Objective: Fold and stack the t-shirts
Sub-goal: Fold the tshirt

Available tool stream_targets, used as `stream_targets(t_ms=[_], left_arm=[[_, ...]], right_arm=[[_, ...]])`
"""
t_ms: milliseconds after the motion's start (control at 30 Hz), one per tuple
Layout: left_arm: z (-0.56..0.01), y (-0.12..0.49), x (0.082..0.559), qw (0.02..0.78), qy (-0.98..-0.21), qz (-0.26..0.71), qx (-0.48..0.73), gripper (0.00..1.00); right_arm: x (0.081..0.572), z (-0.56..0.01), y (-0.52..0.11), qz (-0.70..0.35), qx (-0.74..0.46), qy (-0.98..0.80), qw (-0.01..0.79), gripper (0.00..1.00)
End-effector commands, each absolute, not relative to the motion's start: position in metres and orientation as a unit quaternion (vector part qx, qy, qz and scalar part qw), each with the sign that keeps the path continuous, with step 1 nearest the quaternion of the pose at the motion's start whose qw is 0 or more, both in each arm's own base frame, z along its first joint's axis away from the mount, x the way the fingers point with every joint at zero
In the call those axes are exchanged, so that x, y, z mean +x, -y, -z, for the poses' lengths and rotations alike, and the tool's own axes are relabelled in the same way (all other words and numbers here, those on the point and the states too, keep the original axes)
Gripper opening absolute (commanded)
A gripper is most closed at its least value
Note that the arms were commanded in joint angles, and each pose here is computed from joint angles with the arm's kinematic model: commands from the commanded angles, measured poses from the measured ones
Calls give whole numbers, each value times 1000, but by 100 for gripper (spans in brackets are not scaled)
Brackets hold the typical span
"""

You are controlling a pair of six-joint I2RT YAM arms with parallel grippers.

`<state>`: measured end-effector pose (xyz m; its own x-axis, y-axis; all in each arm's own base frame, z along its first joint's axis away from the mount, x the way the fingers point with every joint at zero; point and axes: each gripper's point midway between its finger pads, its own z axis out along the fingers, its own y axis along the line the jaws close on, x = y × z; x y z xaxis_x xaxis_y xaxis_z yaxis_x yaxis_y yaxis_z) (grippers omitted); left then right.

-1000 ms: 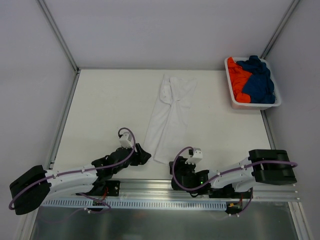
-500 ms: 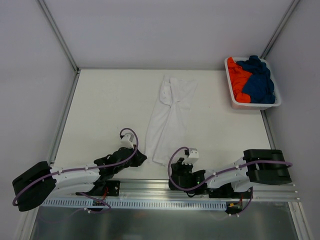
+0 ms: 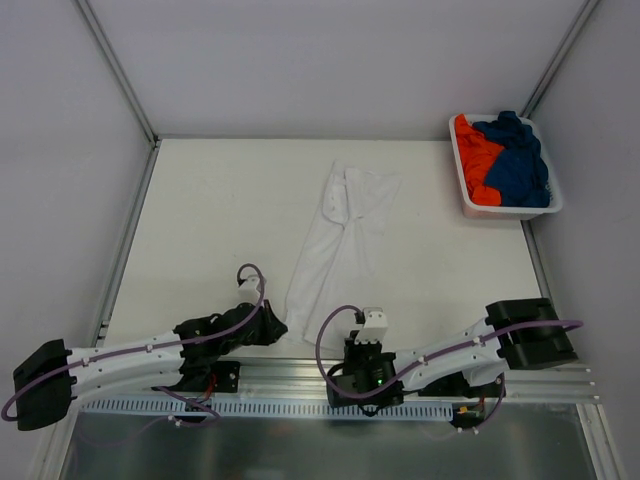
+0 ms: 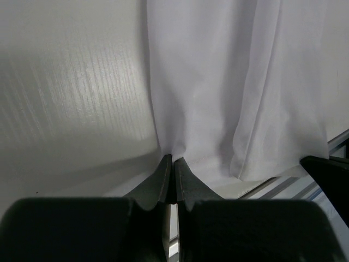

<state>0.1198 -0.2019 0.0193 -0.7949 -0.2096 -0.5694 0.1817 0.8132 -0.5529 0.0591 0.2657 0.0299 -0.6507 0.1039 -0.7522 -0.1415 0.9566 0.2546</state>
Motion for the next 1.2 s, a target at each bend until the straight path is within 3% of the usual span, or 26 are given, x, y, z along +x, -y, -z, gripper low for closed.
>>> stream_targets(t_ms=[0, 433, 900, 1167], left_arm=[[-19, 193, 117, 308, -911, 274, -28, 0], [-82, 223, 163, 384, -897, 219, 1, 0], [-90, 247, 209, 418, -892, 171, 25, 0], [-100, 257, 269, 438, -884, 159, 22, 0]], right_arm=[[63, -43, -244, -93, -16, -893, 439, 0], [92, -64, -232, -63, -6, -872, 486, 0], [149, -105, -223, -13, 3, -846, 533, 0], [192, -113, -229, 6, 0, -847, 532, 0]])
